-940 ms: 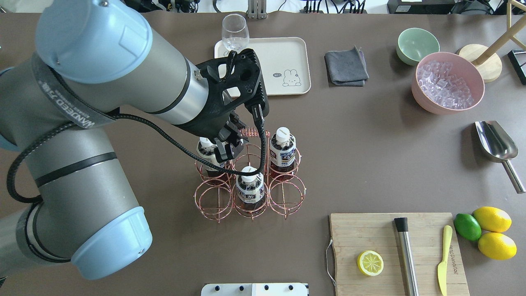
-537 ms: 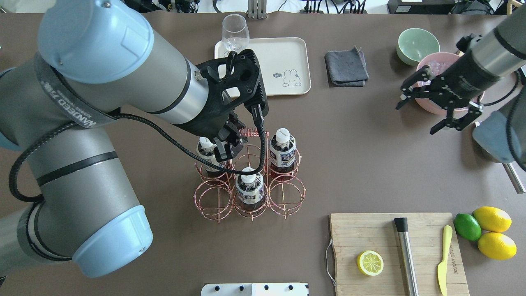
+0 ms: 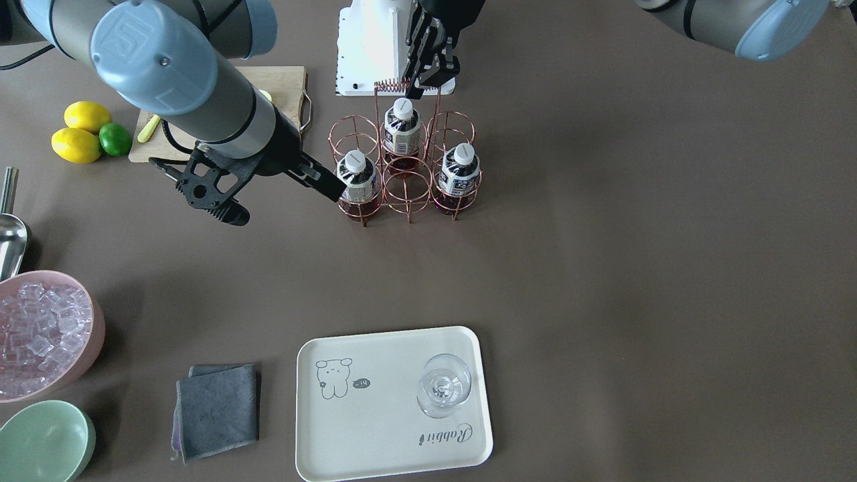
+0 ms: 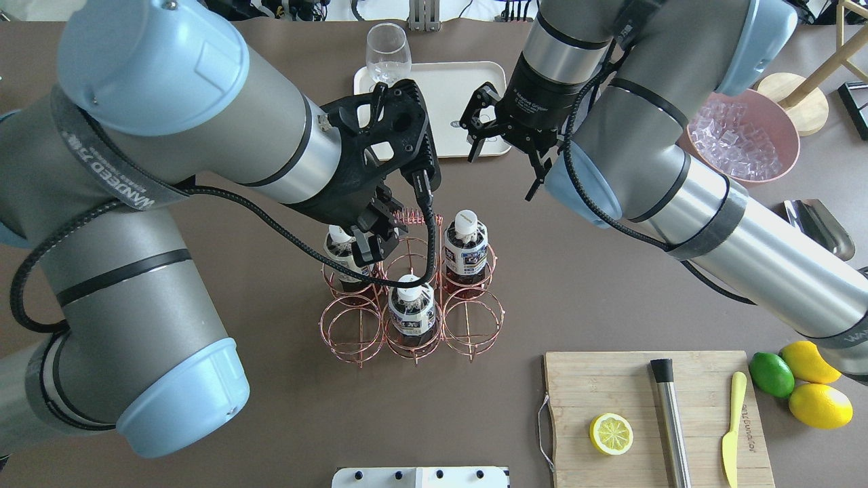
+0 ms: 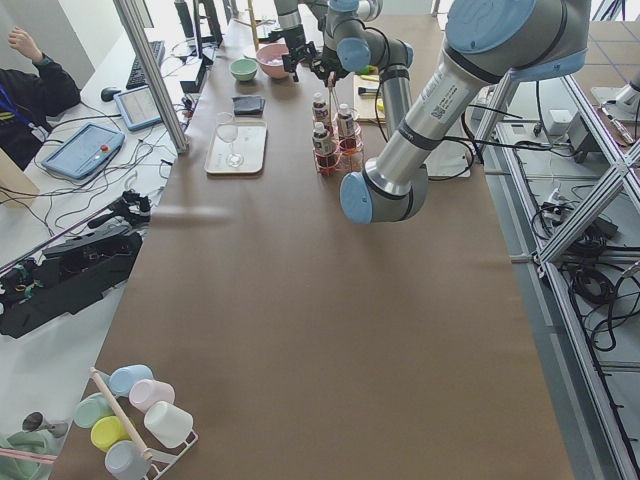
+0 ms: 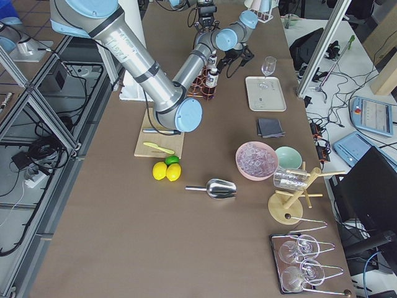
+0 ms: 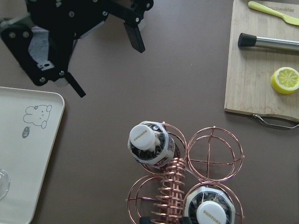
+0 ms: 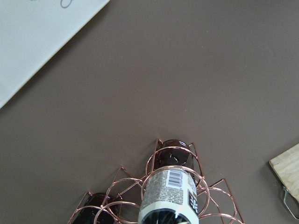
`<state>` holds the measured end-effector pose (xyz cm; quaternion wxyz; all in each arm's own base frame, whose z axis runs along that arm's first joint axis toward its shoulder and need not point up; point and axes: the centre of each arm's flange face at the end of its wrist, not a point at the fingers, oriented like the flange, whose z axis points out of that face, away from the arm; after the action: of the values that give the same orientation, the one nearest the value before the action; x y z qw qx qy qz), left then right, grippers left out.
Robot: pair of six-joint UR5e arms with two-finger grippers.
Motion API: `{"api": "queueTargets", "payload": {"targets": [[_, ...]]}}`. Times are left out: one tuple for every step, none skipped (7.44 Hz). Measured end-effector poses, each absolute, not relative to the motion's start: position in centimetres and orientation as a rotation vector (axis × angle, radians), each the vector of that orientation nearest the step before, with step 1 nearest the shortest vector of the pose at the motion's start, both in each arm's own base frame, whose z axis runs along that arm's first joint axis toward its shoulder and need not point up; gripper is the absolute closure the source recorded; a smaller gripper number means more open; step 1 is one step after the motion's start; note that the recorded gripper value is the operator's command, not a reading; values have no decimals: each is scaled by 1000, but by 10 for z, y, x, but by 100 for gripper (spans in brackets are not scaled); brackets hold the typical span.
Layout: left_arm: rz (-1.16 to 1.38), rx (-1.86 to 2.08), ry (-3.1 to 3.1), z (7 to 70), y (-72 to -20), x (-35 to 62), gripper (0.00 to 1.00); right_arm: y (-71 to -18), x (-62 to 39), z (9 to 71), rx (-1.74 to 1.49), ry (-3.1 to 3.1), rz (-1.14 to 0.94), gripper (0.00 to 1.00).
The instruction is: Take tea from basket to plate
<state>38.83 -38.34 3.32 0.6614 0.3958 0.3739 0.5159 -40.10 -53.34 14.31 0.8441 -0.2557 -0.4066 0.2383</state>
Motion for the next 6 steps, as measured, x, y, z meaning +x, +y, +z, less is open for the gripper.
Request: {"api": "queueTargets", "payload": {"targets": [[1166, 895, 846, 33, -383, 387, 100, -525, -421, 138, -541, -843, 481, 18], [1166, 896, 847, 32, -383, 387, 100, -515, -438, 137, -533, -827, 461, 23], [1165, 896, 846, 32, -383, 387, 100, -509, -447, 137, -527, -820, 445, 32], [1165, 896, 846, 32, -383, 387, 100, -502, -455, 137, -527, -815, 431, 51], [1165, 896, 846, 32, -383, 387, 100, -496, -462, 137, -530, -810, 417, 85], [1165, 898, 847, 31, -383, 386, 100, -493, -466, 138, -531, -808, 409, 100]]}}
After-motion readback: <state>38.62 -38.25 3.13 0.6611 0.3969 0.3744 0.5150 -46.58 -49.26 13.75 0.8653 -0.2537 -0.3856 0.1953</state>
